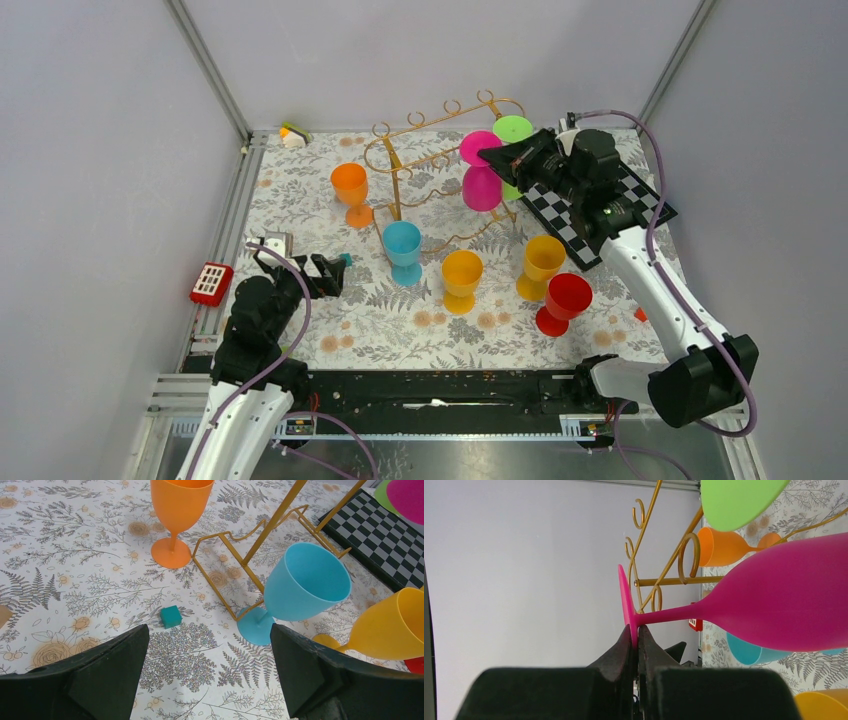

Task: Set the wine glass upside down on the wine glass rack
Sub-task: Turn the wine glass upside down at the wine rack.

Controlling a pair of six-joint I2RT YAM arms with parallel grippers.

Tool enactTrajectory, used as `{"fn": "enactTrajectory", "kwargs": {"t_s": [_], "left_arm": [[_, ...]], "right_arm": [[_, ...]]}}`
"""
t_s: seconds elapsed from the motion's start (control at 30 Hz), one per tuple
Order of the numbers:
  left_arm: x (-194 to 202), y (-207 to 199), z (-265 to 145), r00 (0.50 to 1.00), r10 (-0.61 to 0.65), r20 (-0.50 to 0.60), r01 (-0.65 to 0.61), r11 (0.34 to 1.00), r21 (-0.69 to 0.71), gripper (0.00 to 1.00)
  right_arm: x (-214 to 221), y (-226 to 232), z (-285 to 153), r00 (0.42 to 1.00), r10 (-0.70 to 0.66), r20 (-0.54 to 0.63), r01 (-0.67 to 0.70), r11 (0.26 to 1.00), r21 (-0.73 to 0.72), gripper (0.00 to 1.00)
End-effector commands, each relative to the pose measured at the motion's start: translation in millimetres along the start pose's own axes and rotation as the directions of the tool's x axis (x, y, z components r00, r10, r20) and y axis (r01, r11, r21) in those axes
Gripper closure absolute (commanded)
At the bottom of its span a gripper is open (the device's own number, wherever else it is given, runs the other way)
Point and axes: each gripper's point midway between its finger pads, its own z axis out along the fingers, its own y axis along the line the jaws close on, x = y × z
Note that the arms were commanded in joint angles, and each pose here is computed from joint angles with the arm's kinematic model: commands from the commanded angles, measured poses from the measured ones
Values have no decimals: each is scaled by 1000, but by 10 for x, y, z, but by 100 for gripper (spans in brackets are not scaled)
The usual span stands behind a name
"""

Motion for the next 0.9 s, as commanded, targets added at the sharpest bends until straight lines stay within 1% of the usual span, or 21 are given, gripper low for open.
{"fn": "enactTrajectory", "kwargs": {"t_s": [0.0,0.27,0.6,0.87], "left_arm": [[-158,-68,14,998,7,56,-8,999,32,1],[-156,-71,13,998,7,56,-8,999,34,1],[-162,-76,12,998,7,59,-9,999,36,1],[-164,-78,12,998,8,59,-10,999,38,1]], "right_arm": [[-150,349,-15,998,-36,60,42,994,-98,100],[-181,273,57,997,-23,67,29,996,-86,100],[-251,219,92,994,-8,106,17,996,-85,100],[-272,134,181,994,16,104,-8,997,-78,100]]}}
